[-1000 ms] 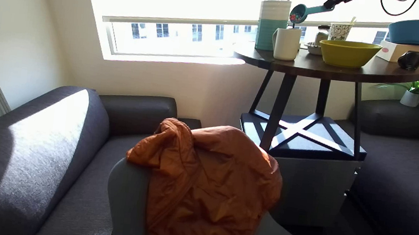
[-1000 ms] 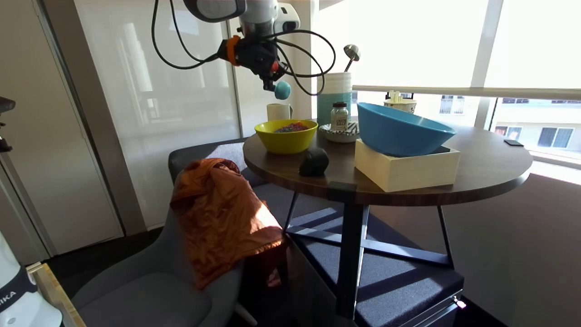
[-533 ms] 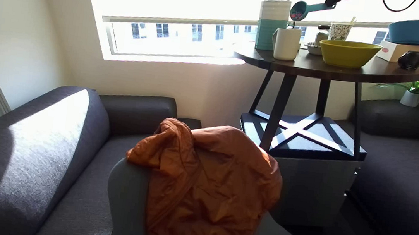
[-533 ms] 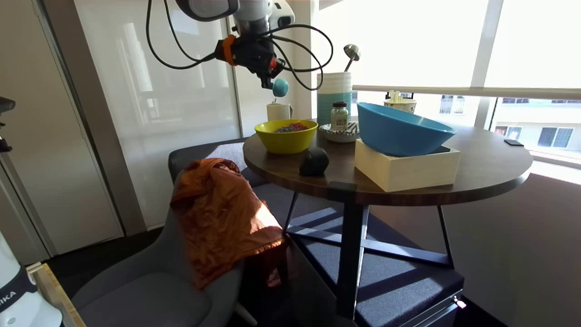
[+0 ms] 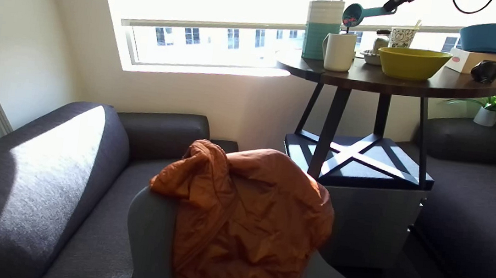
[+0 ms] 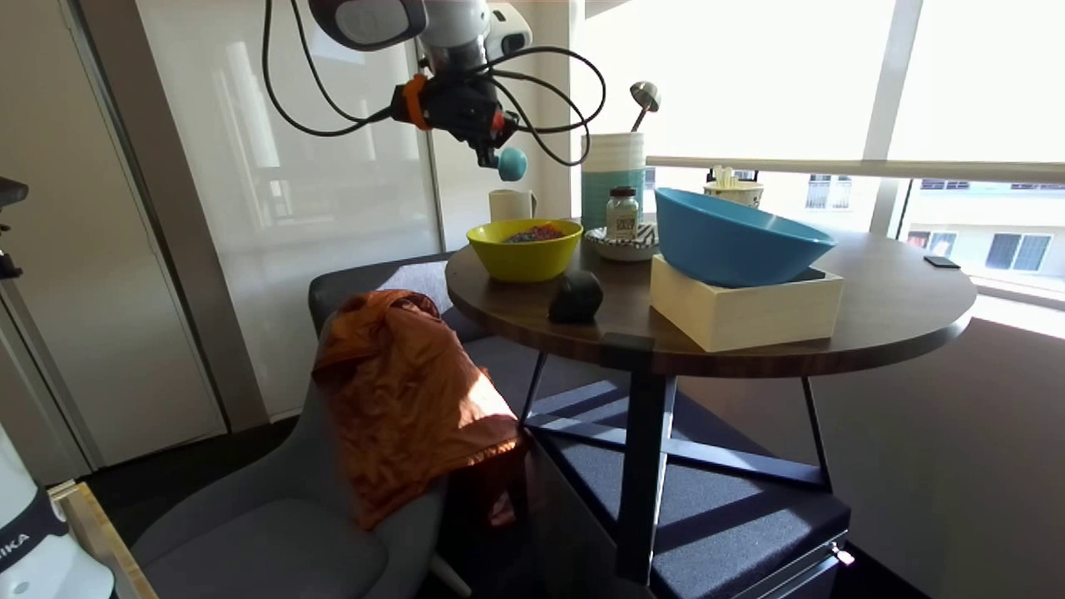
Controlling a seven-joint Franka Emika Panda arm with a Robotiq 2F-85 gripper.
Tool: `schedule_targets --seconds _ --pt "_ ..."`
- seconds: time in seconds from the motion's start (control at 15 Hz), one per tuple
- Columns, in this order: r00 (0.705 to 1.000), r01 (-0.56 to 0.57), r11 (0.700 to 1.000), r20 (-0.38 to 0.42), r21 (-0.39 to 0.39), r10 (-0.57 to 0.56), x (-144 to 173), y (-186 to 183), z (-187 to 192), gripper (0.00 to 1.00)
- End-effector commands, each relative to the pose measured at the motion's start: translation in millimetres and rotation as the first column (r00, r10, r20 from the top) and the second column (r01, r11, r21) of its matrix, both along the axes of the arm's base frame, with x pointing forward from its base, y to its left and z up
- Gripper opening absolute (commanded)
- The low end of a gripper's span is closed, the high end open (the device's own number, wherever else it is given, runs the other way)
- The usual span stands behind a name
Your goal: Use the blue ladle to put some of the contents of the yellow bowl into the white mug
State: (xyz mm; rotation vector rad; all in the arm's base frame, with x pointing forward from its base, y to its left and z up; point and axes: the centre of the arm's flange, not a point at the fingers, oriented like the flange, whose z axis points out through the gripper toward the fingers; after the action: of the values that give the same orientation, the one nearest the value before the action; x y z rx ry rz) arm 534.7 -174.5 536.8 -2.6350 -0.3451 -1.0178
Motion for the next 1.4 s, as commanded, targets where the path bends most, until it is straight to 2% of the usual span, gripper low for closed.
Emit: schedule_targets --seconds 0.0,1.33 --pt "1.0 0.001 0.998 0.024 -0.057 0.001 -8.9 9.4 -1.4 0.02" --pt "0.995 -0.008 0.974 0.093 -0.225 0.029 -4.8 22.3 -8.7 0.02"
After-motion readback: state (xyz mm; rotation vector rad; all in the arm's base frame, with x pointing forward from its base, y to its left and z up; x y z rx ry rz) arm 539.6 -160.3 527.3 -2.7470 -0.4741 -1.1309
